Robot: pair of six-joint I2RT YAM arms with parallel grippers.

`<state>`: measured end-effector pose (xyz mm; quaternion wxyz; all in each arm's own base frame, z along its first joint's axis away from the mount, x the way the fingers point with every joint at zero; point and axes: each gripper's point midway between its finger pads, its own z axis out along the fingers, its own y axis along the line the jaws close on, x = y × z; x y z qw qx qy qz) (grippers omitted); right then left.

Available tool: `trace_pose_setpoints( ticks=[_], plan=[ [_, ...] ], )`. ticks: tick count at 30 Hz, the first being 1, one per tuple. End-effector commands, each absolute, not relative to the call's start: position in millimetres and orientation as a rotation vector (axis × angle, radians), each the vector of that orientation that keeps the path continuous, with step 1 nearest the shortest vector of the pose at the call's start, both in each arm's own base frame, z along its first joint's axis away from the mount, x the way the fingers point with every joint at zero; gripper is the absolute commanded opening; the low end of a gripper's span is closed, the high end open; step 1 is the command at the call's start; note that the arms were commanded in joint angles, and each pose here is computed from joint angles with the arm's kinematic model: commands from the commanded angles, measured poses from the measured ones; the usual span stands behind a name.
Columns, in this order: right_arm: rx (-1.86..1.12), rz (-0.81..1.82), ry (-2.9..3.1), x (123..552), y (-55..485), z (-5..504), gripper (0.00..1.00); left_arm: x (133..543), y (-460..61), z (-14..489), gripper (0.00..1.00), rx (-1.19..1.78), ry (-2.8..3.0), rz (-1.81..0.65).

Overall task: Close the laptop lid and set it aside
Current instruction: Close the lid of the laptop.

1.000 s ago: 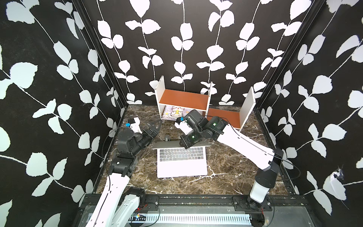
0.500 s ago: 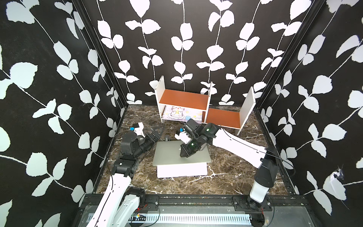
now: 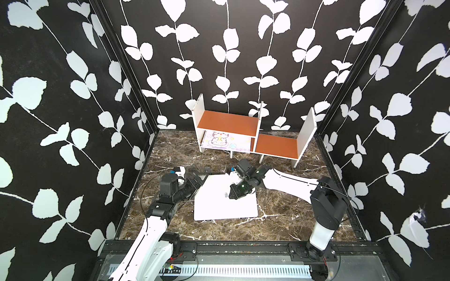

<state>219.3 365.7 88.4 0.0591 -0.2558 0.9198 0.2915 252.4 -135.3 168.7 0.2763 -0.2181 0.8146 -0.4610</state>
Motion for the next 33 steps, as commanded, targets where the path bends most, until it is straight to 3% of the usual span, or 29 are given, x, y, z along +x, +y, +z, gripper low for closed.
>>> trace_pose_setpoints(
  ticks=[1, 8, 15, 19, 24, 26, 33],
  plan=[
    [-0.733, 0.968, 2.615, 238, 381, 111, 0.12, 253, -140, 166, 0.89, -0.522, 2.184, -1.252],
    [-0.732, 0.986, 2.595, 235, 378, 105, 0.12, 251, -139, 145, 0.88, -0.532, 2.235, -1.213],
    [-0.719, 1.074, 2.328, 235, 369, 165, 0.13, 256, -135, 157, 0.89, -0.461, 2.189, -1.160],
    [-0.553, 1.135, 2.224, 244, 340, 184, 0.29, 258, -124, 171, 0.90, -0.382, 2.144, -1.035],
    [-0.331, 1.221, 2.156, 254, 291, 175, 0.43, 251, -83, 157, 0.94, -0.338, 2.198, -0.655],
    [-0.277, 1.170, 2.150, 256, 272, 164, 0.55, 248, -74, 147, 0.96, -0.337, 2.213, -0.577],
    [-0.110, 1.173, 2.174, 267, 229, 132, 0.59, 246, -81, 117, 0.98, -0.345, 2.242, -0.631]
  ],
)
